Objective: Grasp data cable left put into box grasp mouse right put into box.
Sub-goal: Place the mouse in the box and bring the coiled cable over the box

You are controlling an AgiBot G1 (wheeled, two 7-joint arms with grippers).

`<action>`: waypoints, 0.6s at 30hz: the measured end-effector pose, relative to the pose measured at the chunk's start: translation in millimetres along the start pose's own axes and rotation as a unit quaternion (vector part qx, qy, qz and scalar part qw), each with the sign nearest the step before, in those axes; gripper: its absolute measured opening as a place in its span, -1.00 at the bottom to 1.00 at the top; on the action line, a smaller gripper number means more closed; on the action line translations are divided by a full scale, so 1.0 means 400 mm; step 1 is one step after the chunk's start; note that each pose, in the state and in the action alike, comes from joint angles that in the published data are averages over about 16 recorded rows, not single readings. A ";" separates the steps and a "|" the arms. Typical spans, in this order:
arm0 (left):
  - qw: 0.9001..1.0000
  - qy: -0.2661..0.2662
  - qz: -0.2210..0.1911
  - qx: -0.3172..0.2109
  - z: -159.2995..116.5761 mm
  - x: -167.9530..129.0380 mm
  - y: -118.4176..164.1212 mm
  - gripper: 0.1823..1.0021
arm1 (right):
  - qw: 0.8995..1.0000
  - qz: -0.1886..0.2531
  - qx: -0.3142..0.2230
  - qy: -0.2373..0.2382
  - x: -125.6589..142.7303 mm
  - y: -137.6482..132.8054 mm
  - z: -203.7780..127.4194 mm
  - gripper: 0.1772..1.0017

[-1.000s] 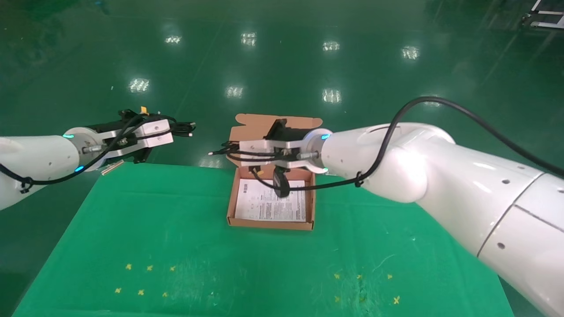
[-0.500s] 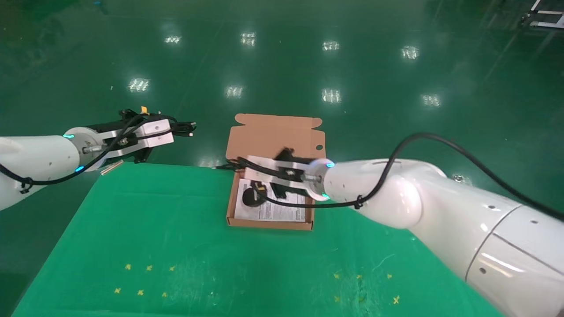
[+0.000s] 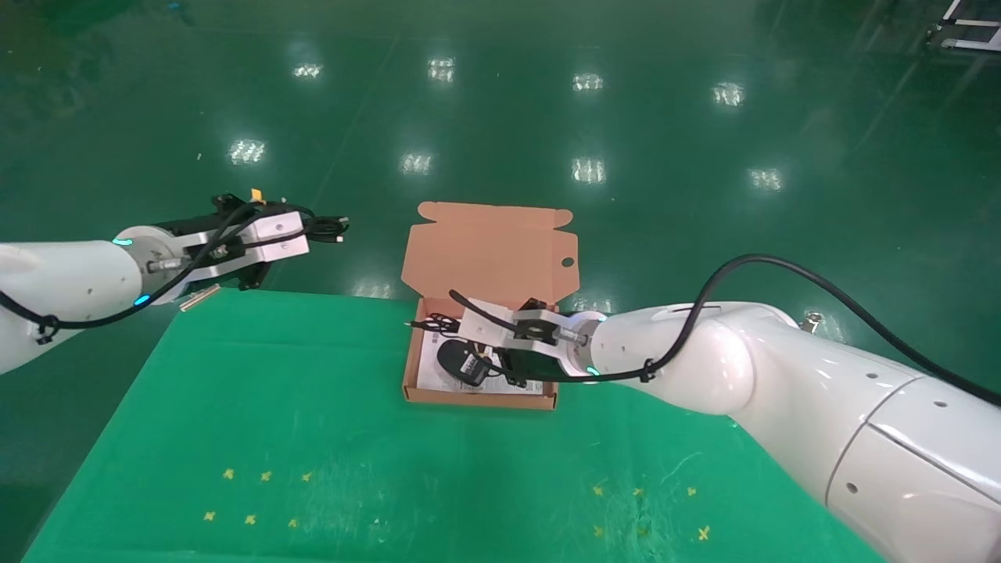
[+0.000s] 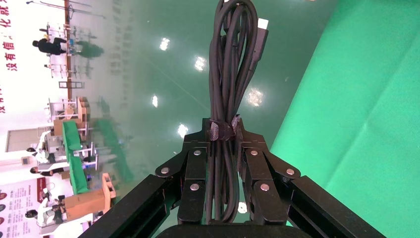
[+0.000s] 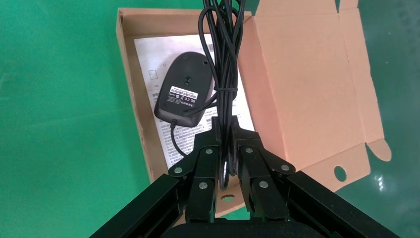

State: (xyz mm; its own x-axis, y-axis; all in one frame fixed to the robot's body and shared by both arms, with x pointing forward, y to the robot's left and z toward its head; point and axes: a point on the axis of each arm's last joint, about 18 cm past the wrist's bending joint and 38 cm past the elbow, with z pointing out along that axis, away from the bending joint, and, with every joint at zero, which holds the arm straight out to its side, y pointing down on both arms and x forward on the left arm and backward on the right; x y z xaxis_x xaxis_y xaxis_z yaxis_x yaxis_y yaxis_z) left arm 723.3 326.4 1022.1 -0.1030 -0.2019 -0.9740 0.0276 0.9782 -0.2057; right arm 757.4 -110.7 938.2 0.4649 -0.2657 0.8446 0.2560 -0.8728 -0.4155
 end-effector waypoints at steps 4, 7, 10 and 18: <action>1.000 0.000 0.000 0.001 0.000 0.001 -0.002 -0.79 | 1.000 0.000 -0.001 -0.004 -0.004 0.004 -0.003 -0.91; 1.000 0.002 0.001 0.005 0.000 0.005 -0.008 -0.79 | 1.000 -0.002 0.001 -0.005 -0.004 0.005 -0.006 -0.89; 1.000 0.005 0.001 0.011 0.000 0.012 -0.019 -0.79 | 1.000 -0.005 0.003 -0.003 -0.002 0.005 -0.010 -0.84; 0.999 0.022 0.003 0.042 0.003 0.054 -0.076 -0.79 | 1.000 -0.014 0.006 0.013 0.027 0.023 -0.039 -0.62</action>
State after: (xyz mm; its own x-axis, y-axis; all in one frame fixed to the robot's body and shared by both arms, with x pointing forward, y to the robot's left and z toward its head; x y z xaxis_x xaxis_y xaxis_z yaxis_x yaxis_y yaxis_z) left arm 721.3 292.2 1007.3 -0.1459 -0.1918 -0.9705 0.1117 0.9716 -0.2088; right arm 751.6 -127.7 948.7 0.4358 -0.2517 0.8641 0.2794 -0.8749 -0.3957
